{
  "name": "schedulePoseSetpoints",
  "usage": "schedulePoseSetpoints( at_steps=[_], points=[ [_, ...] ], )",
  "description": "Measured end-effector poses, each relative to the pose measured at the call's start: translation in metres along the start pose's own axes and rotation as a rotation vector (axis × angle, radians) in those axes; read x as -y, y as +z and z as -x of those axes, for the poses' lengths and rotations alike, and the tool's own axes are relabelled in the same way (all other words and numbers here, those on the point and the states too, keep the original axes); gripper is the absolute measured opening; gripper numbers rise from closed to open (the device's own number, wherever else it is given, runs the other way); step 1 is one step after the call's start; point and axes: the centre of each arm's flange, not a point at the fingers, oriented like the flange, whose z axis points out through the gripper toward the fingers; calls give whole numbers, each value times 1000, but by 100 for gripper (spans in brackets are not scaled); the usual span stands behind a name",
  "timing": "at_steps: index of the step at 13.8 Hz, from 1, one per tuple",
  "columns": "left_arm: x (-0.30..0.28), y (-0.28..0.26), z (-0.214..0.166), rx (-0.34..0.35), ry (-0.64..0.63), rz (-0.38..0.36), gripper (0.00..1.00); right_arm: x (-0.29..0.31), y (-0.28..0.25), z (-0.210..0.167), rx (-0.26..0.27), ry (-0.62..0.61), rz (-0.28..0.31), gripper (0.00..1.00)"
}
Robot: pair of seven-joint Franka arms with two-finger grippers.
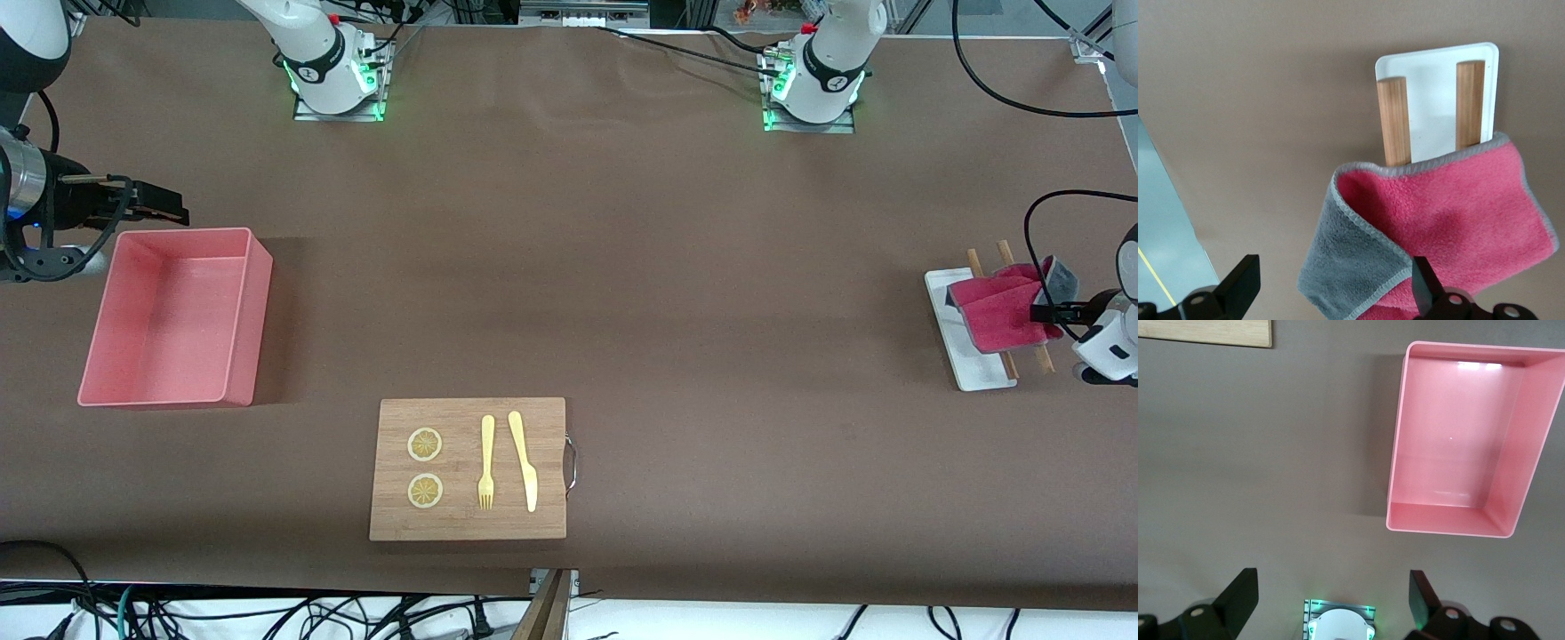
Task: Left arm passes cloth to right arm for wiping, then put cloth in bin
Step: 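Grasp the pink cloth with the left gripper while the right gripper advances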
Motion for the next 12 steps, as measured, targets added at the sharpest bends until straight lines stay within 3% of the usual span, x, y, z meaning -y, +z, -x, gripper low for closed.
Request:
schedulePoseSetpoints(
  at_steps=[6,12],
  points=[
    [-21,-11,-6,-12,24,11,100,19,0,-1,1,-19,1,100],
    [-8,-4,-2,1,22,17,100,51,1,-2,4,108,-40,100]
  ],
)
